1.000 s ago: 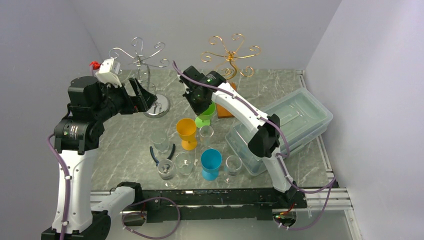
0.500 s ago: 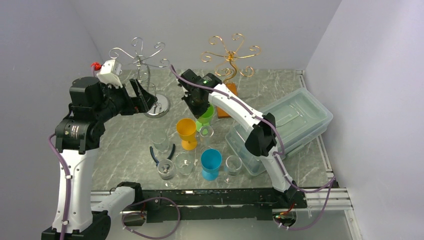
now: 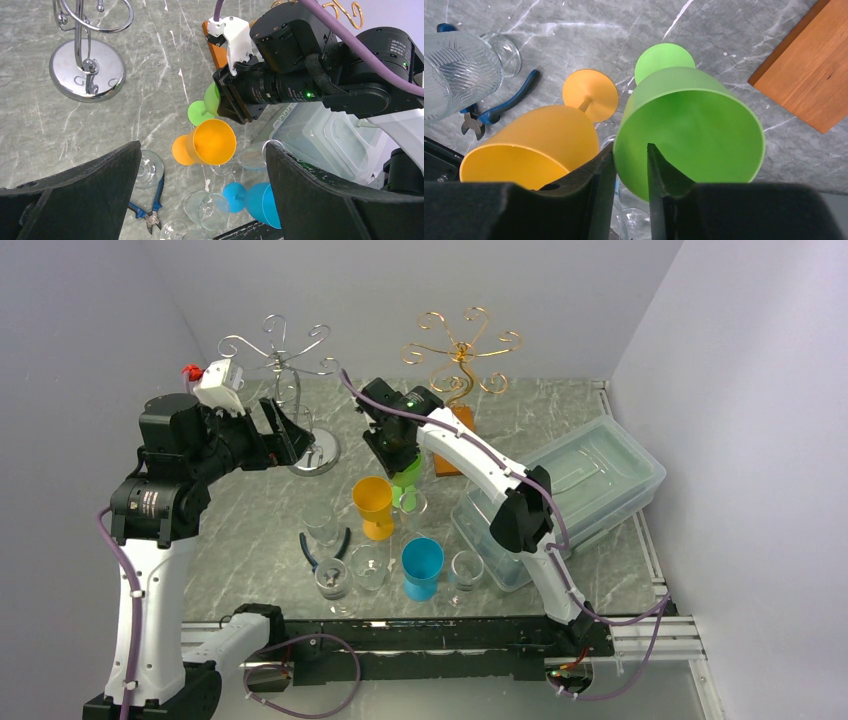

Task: Take the wine glass off the wine glass rack
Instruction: Place the wine glass at the center of the board.

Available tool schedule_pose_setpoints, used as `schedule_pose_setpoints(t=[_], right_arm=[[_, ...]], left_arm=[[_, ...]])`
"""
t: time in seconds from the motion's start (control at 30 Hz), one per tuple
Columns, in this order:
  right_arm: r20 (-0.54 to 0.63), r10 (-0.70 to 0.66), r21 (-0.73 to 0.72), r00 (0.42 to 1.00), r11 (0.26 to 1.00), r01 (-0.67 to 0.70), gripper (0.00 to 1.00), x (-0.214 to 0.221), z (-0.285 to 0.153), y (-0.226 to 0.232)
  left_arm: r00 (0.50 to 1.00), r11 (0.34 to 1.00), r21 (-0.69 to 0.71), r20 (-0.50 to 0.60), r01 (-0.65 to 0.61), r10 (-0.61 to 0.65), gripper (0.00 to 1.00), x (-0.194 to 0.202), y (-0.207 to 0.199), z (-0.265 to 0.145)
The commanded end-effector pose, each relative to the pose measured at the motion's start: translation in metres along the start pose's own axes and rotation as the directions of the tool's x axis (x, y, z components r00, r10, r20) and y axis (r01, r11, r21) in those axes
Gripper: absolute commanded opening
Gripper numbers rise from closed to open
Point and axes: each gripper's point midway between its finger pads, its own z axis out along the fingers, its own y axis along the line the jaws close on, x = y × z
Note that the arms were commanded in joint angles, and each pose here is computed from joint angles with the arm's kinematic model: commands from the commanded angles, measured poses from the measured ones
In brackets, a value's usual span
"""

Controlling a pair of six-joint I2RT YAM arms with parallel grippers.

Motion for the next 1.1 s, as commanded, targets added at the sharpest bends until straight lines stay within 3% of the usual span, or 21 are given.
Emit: schedule_pose_setpoints(t=[0.0,1.07], right_arm=[[0.086,0.002,-0.007,0.996,1.0,-0.002,0.33,-0.019,-0.02,0.004],[0.306,0.03,-0.039,0.952,0.999,-0.019,0.64,-0.052,-0.106,0.007]], left_arm=[[0.999,1.0,0.01,0.031,-0.029,0.028,1.0,-0.006,-0.003,-0.004],[1.0,1.0,0.005,0.027,-0.012,0.012,0.99,-0.007,-0.002,0.0]])
